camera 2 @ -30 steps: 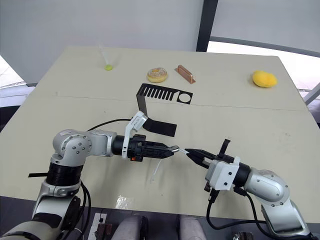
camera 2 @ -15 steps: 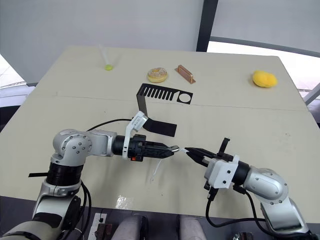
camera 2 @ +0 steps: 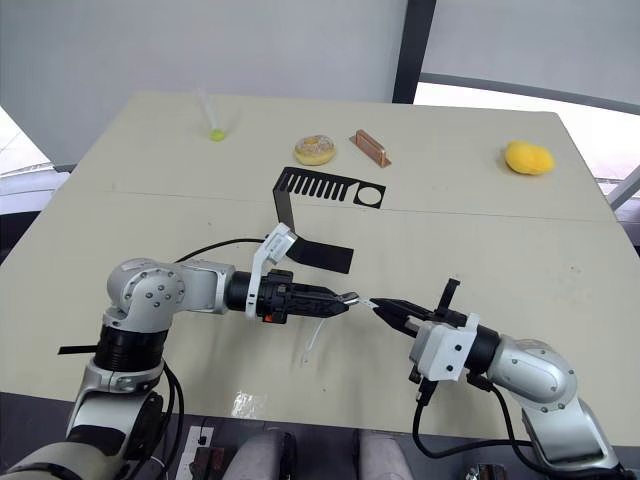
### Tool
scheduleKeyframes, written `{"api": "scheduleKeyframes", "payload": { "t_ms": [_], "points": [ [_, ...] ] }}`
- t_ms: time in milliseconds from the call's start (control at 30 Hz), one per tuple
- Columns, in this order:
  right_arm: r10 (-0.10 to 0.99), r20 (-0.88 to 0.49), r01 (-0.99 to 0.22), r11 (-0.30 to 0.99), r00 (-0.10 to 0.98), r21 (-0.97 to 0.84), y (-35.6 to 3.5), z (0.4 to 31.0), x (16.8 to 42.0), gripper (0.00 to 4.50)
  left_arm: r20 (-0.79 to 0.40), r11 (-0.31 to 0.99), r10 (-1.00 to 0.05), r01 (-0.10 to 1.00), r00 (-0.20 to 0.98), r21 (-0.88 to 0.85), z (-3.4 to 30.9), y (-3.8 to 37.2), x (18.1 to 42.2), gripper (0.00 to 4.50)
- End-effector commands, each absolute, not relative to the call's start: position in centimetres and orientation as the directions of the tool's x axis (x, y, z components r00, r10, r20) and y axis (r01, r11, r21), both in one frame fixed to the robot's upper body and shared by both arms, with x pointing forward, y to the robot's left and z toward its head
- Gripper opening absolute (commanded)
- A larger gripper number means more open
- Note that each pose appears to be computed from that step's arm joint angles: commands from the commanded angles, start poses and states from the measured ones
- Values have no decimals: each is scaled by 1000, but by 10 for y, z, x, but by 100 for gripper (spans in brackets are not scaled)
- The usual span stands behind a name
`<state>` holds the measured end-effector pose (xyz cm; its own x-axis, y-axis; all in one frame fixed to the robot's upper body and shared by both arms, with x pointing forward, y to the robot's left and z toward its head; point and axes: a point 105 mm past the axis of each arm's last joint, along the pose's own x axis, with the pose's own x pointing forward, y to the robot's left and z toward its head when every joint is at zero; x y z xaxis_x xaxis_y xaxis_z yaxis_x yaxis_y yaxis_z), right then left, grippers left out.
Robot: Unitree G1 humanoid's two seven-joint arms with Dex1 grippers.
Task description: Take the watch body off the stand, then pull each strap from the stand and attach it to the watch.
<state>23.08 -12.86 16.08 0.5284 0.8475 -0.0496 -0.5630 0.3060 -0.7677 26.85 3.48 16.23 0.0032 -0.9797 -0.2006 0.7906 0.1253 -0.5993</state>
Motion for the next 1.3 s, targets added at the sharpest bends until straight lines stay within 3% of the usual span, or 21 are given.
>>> {"api": "scheduleKeyframes", "payload": {
  "t_ms": [33,1300],
  "points": [
    [869,-30,-552,287,494,-783,-122,166,225,0,-164,55,-985,820,-48,-570,175,28,260,158],
    [861,-14,-516,292,509,-806,-116,170,233,0,-195,58,-979,825,-64,-562,171,21,255,158]
  ]
}}
